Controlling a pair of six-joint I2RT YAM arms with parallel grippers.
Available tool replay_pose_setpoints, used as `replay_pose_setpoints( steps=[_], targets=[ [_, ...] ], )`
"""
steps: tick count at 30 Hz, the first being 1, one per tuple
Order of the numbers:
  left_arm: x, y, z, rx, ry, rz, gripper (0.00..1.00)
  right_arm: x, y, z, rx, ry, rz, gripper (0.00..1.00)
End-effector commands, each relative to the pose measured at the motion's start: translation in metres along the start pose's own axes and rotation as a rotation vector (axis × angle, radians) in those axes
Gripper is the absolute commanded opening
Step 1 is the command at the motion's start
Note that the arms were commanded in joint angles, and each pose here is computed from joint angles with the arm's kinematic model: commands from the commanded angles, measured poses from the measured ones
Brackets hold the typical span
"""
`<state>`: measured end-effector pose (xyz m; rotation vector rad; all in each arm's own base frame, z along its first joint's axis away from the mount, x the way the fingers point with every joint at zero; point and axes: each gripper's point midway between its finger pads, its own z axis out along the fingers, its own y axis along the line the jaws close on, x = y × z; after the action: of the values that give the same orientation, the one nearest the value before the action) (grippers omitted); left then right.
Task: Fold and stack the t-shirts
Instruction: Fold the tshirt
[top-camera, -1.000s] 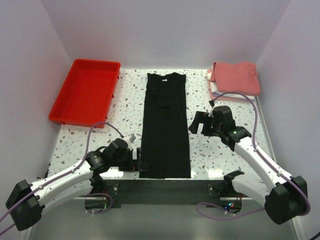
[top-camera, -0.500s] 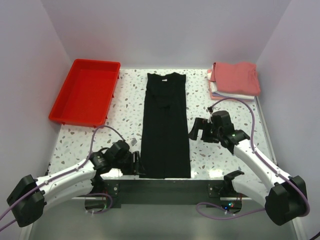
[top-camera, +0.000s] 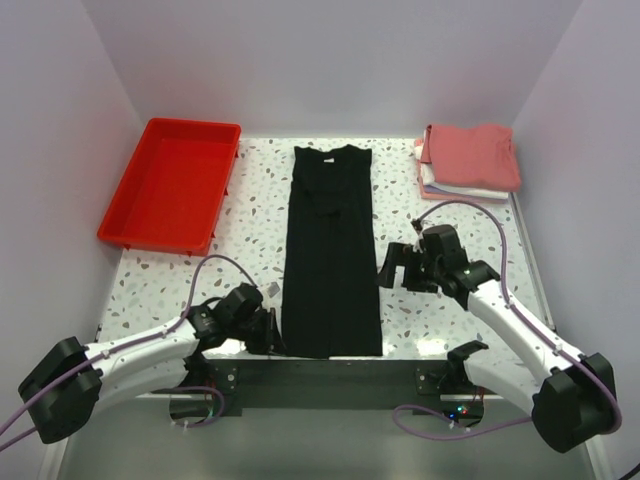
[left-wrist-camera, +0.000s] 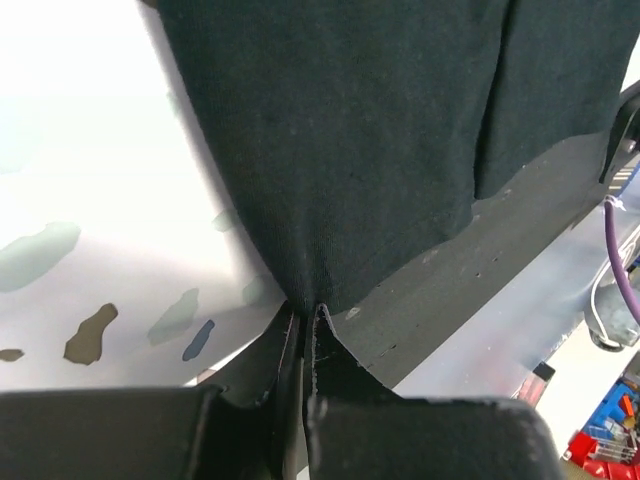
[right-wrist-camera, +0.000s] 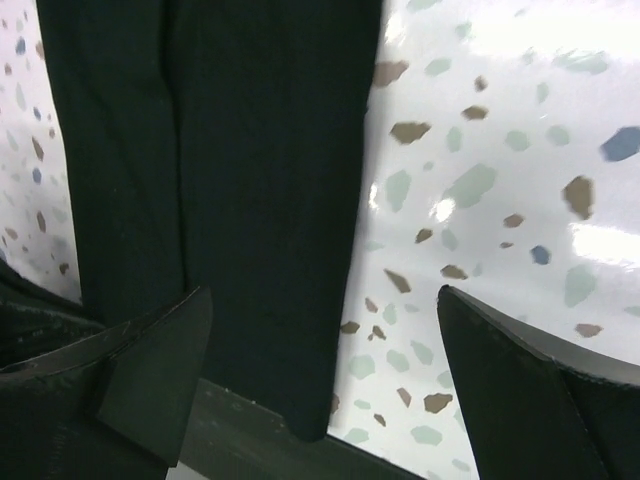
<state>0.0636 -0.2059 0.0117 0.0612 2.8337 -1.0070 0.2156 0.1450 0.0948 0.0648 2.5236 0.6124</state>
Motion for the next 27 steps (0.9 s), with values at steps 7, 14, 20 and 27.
replay_pose_setpoints(
  steps=[7, 14, 20, 27],
  targets=[
    [-0.001, -0.009, 0.002, 0.058, -0.010, 0.027, 0.00, 0.110, 0.016, -0.012, -0.051, 0.315, -0.097, 0.92],
    [-0.008, -0.009, -0.001, 0.043, -0.044, 0.038, 0.00, 0.149, 0.018, 0.000, -0.037, 0.409, -0.104, 0.75],
    [-0.010, -0.008, -0.001, 0.034, -0.054, 0.036, 0.00, 0.165, 0.021, 0.005, -0.015, 0.457, -0.117, 0.61],
    [-0.012, -0.013, -0.003, 0.050, -0.063, 0.039, 0.00, 0.162, 0.017, 0.008, 0.019, 0.423, -0.106, 0.25]
  ],
)
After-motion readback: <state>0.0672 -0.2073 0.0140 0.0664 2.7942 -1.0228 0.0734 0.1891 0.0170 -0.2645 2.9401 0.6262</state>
